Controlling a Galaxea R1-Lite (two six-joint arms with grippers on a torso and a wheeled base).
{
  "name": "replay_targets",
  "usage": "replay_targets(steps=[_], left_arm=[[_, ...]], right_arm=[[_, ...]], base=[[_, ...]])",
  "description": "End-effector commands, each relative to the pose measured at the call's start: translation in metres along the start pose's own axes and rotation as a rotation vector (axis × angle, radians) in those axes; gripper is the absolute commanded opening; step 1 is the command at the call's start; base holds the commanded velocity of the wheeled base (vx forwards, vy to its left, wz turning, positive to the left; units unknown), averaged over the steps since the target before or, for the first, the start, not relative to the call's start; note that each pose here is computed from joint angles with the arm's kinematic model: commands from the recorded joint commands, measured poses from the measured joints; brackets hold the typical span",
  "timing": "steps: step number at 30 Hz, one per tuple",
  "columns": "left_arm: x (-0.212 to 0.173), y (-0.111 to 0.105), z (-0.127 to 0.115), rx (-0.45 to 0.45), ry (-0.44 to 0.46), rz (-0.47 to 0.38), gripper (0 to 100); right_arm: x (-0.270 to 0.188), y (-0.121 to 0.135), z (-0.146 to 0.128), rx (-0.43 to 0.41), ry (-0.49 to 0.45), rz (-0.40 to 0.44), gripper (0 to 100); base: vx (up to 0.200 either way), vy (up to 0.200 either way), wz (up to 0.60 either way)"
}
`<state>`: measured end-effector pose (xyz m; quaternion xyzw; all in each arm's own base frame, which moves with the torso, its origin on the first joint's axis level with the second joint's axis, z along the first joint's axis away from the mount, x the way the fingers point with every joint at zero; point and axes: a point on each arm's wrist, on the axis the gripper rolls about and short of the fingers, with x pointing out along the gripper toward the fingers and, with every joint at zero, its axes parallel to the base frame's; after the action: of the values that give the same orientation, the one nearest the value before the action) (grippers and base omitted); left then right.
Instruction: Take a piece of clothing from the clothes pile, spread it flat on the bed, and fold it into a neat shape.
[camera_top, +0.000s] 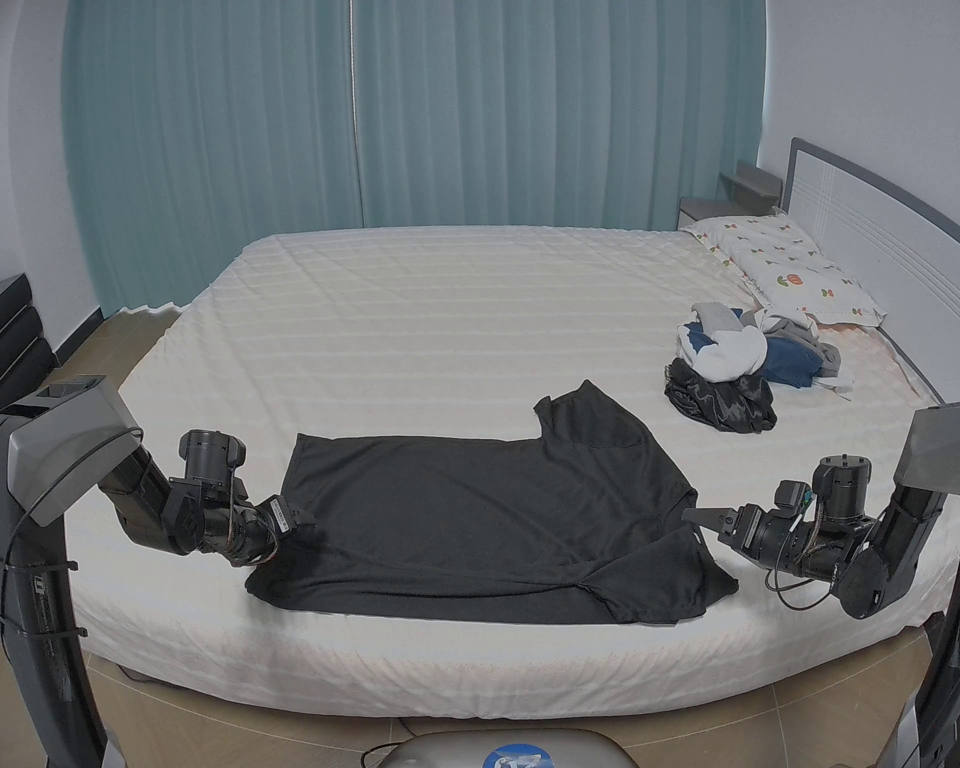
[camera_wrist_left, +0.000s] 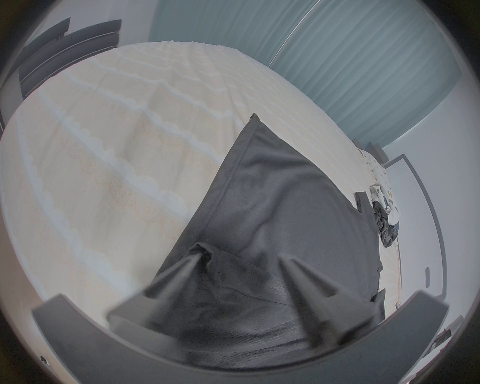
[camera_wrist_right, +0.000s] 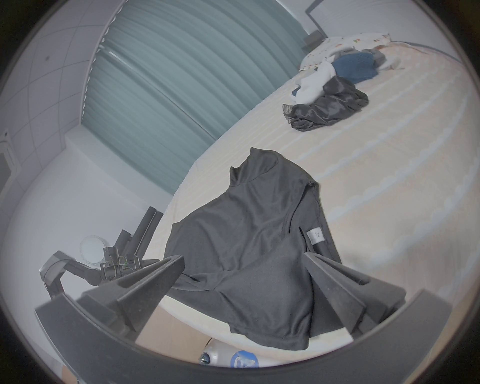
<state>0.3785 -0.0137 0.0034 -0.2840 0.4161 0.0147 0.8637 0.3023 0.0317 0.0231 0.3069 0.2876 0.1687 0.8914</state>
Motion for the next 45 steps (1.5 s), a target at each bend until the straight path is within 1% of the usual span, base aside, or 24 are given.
replay_targets(steps=[1, 4, 8, 10, 12, 16, 20, 28, 29, 34, 40, 45], left_arm=[[0.006, 0.004, -0.003, -0.006, 0.012, 0.016, 0], [0.005, 0.004, -0.003, -0.012, 0.011, 0.018, 0], [0.005, 0.007, -0.006, -0.024, 0.010, 0.039, 0], [0.003, 0.007, -0.005, -0.045, -0.002, 0.053, 0], [0.001, 0.007, -0.004, -0.075, -0.016, 0.062, 0], [-0.003, 0.008, 0.001, -0.110, -0.034, 0.061, 0], [-0.006, 0.010, 0.004, -0.120, -0.045, 0.064, 0], [-0.007, 0.012, 0.003, -0.132, -0.043, 0.070, 0], [-0.007, 0.013, 0.004, -0.134, -0.045, 0.072, 0], [-0.008, 0.014, 0.005, -0.147, -0.050, 0.075, 0], [-0.007, 0.014, 0.005, -0.147, -0.049, 0.075, 0], [-0.006, 0.015, 0.005, -0.147, -0.048, 0.076, 0]], right_arm=[[0.006, -0.003, 0.004, -0.029, 0.002, 0.015, 100], [0.020, -0.012, 0.001, -0.067, 0.031, 0.002, 100], [0.030, -0.021, 0.004, -0.121, 0.060, -0.022, 100], [0.032, -0.026, 0.006, -0.121, 0.069, -0.023, 100], [0.031, -0.028, 0.005, -0.114, 0.086, 0.001, 100], [0.030, -0.037, 0.001, -0.094, 0.118, 0.023, 100], [0.038, -0.046, -0.006, -0.088, 0.133, 0.014, 100], [0.049, -0.052, -0.006, -0.092, 0.129, 0.019, 100], [0.049, -0.052, -0.006, -0.092, 0.129, 0.019, 0], [0.047, -0.051, -0.004, -0.089, 0.120, 0.024, 0], [0.044, -0.055, -0.001, -0.086, 0.102, 0.053, 0], [0.043, -0.058, 0.002, -0.083, 0.093, 0.048, 0]], base=[[0.000, 0.000, 0.00], [0.000, 0.000, 0.00], [0.000, 0.000, 0.00], [0.000, 0.000, 0.00], [0.000, 0.000, 0.00], [0.000, 0.000, 0.00], [0.000, 0.000, 0.00], [0.000, 0.000, 0.00], [0.000, 0.000, 0.00], [0.000, 0.000, 0.00], [0.000, 0.000, 0.00], [0.000, 0.000, 0.00]])
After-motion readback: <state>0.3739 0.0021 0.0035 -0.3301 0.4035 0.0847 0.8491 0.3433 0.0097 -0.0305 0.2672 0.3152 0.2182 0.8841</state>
